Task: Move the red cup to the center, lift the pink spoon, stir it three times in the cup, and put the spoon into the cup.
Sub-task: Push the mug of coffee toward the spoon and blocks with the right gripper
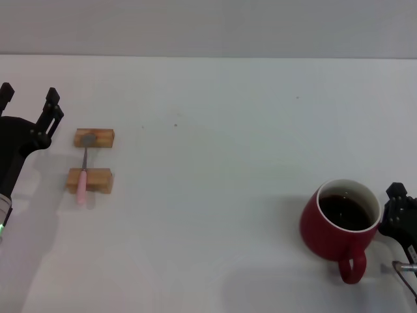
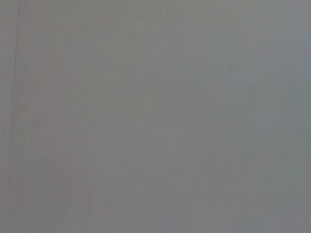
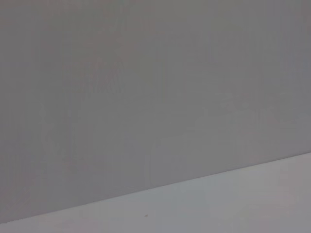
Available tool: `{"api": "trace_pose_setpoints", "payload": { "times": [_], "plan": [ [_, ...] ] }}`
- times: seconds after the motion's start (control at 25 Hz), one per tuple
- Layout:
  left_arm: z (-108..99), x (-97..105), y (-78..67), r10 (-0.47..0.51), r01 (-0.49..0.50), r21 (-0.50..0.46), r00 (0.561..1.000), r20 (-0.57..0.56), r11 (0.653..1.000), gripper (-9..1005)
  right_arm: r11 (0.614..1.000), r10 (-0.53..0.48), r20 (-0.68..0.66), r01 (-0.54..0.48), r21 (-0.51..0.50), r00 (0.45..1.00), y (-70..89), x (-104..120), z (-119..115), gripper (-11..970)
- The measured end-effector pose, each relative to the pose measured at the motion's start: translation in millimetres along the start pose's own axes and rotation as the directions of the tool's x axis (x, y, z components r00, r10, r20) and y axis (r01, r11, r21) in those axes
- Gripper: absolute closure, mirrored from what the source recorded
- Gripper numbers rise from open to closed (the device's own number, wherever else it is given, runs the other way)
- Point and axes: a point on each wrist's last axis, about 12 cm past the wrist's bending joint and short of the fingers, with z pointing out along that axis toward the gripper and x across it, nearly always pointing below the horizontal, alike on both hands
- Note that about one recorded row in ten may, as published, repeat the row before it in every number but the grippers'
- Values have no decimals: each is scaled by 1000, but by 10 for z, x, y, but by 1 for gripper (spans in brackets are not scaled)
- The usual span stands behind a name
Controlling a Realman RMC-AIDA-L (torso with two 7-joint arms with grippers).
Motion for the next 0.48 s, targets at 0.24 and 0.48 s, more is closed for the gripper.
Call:
{"api": "trace_pose_setpoints", "payload": {
  "times": [0.24,0.48],
  "plan": [
    [-13,0,2,-1,1,-2,1000,1,1000,213,1000,0,0,0,-14,1000,25,-13,53,960],
    [-17,2,3,-1,1,-3,1000,0,1000,213,999,3,-2,-3,-33,1000,49,-16,74,960]
  ]
}}
